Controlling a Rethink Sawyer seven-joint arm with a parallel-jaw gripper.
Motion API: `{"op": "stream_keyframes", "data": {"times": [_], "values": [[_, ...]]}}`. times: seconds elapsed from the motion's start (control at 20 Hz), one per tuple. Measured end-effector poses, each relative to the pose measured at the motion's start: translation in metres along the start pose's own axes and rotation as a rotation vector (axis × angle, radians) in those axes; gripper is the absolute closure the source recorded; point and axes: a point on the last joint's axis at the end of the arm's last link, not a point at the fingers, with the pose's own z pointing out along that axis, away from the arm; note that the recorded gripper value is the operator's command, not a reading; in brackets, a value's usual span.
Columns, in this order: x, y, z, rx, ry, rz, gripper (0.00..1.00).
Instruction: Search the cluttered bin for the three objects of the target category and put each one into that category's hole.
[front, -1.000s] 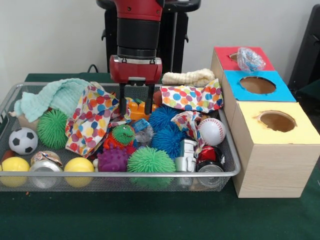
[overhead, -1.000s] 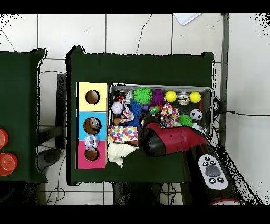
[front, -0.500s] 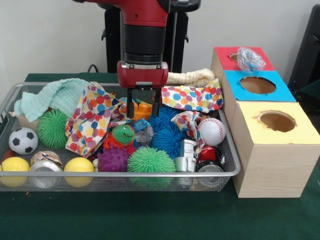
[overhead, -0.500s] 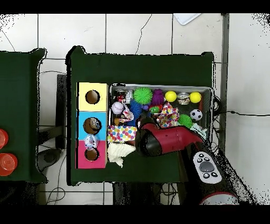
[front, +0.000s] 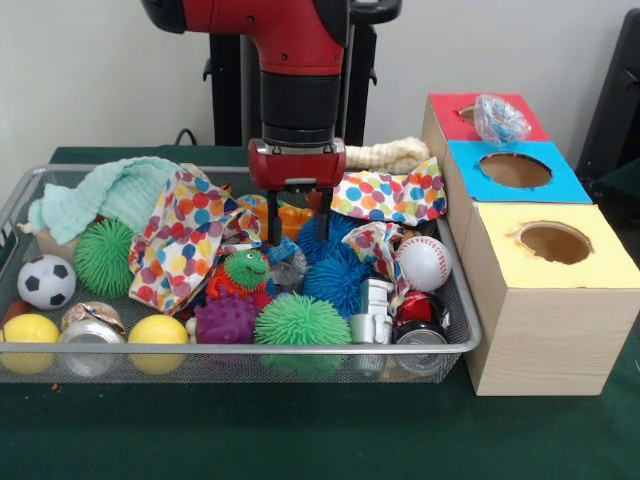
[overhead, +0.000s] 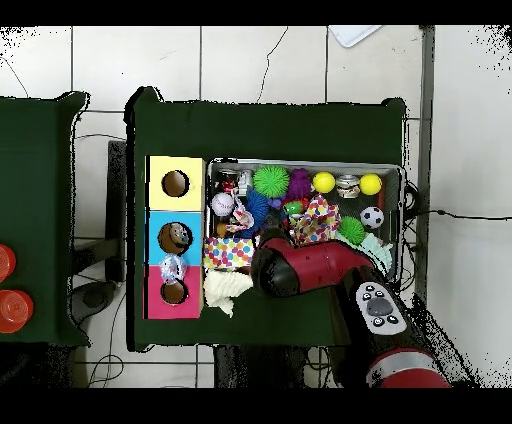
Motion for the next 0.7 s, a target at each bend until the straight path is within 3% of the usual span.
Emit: {"op": "stream_keyframes", "data": {"times": [0.3,0.7], "values": [[-0.002,0.01,0.005,0.014,-0.006,-0.046,0.0],[-0.006,0.0,0.012,0.055,-0.033,-0.09,0.0]]}}
